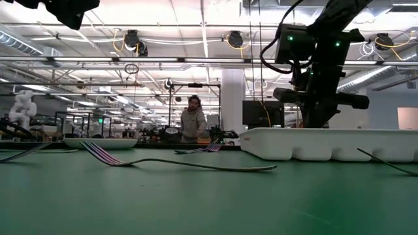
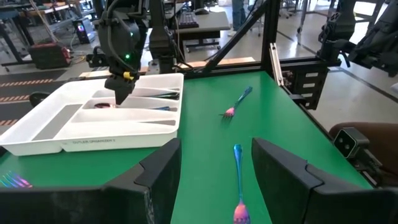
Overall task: Sort silverware
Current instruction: Put the blue fork into the white cutlery tray
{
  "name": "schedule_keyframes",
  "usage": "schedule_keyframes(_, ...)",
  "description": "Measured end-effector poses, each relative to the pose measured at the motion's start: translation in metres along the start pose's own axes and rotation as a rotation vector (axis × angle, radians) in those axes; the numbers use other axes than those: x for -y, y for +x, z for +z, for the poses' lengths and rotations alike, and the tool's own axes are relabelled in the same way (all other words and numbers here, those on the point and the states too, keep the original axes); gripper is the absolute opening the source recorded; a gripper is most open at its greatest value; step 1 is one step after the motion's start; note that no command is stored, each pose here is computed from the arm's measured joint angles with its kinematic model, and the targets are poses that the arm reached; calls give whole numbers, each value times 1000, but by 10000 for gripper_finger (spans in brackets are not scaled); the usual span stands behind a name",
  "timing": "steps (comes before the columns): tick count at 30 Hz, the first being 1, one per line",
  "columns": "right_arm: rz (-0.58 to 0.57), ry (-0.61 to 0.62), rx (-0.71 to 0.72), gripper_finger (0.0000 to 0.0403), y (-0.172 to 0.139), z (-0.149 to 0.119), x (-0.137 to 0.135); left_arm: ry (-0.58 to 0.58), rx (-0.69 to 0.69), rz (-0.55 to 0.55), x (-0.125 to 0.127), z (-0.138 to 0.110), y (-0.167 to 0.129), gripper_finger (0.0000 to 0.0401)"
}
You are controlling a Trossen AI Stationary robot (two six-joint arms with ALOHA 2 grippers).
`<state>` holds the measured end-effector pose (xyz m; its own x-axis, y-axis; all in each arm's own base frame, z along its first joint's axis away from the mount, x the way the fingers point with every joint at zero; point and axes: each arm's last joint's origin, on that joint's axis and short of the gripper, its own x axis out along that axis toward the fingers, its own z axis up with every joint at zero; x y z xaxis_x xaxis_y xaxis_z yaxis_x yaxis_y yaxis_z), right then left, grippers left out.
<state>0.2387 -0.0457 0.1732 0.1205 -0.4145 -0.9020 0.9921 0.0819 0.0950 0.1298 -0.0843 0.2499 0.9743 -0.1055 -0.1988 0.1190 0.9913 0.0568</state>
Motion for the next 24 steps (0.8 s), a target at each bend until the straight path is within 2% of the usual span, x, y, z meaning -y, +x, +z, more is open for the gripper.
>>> schedule_keyframes(7, 82, -92, -21, 36, -16, 9, -16, -2, 0, 0, 0, 0, 0, 198)
schedule_keyframes(14, 246, -225, 7, 36, -54, 19, -46, -2, 0, 0, 0, 0, 0, 198)
schedule_keyframes(18, 371, -323, 26, 36, -86, 12, -64, -2, 0, 0, 0, 0, 0, 198)
schedule_keyframes(24, 527, -427, 10, 36, -121, -20, -76, -2, 0, 0, 0, 0, 0, 198)
